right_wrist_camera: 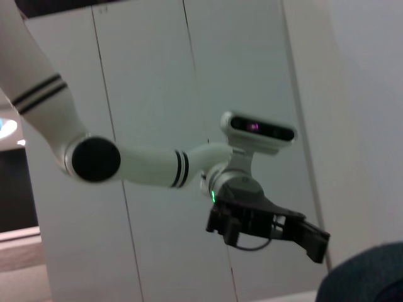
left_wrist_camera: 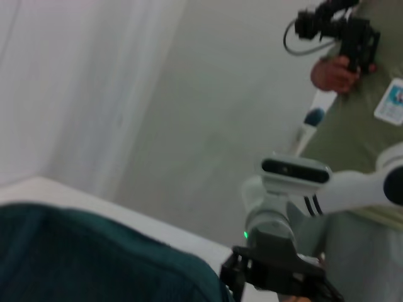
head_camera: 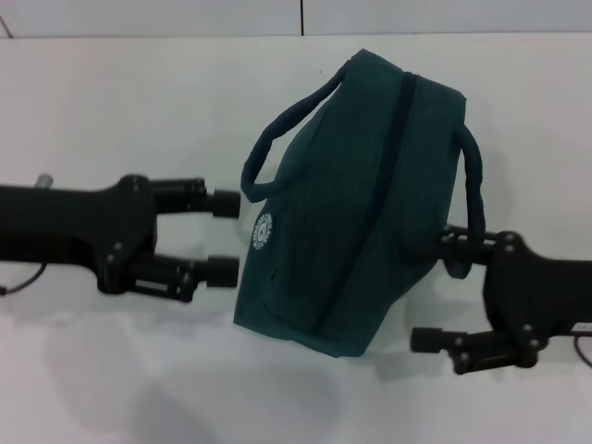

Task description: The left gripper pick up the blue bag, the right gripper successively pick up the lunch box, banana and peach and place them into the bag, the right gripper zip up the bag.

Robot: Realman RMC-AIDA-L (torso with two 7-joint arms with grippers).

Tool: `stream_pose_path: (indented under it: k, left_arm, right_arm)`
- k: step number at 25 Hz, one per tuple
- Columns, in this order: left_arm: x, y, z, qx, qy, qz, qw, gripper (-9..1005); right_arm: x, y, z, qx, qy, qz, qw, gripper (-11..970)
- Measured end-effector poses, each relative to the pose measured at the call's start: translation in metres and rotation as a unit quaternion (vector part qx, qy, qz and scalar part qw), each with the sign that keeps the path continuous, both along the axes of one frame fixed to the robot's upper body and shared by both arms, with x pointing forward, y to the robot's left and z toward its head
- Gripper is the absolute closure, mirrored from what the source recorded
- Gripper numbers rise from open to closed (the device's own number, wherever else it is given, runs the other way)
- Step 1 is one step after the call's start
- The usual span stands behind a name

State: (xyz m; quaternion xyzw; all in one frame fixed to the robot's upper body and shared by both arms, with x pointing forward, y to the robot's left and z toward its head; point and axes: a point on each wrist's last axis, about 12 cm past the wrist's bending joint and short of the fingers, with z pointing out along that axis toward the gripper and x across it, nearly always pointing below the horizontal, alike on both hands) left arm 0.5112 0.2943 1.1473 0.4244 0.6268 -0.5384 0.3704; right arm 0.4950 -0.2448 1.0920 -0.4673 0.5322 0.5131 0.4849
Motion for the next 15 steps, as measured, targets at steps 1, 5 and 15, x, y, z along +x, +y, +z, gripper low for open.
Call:
stream_pose_path:
  k: [1,5,15]
  left_arm:
    - [-0.002,0.001,-0.003,0.001,0.002,-0.001,1.0,118]
    - [-0.01,0.006,-0.01,-0.003,-0.002,-0.004,1.0,117]
    - [-0.026,0.015,-0.021,-0.003,-0.004,0.008,1.0,118]
  right_arm:
    - [0.0,0.001,-0.001,-0.004,0.001,0.001,1.0,95]
    - [0.003,0.008,-0.006,-0.022,0.008,0.007,1.0,95]
    - [0.007,0.011,-0.006,-0.029,0.008,0.004,1.0,96]
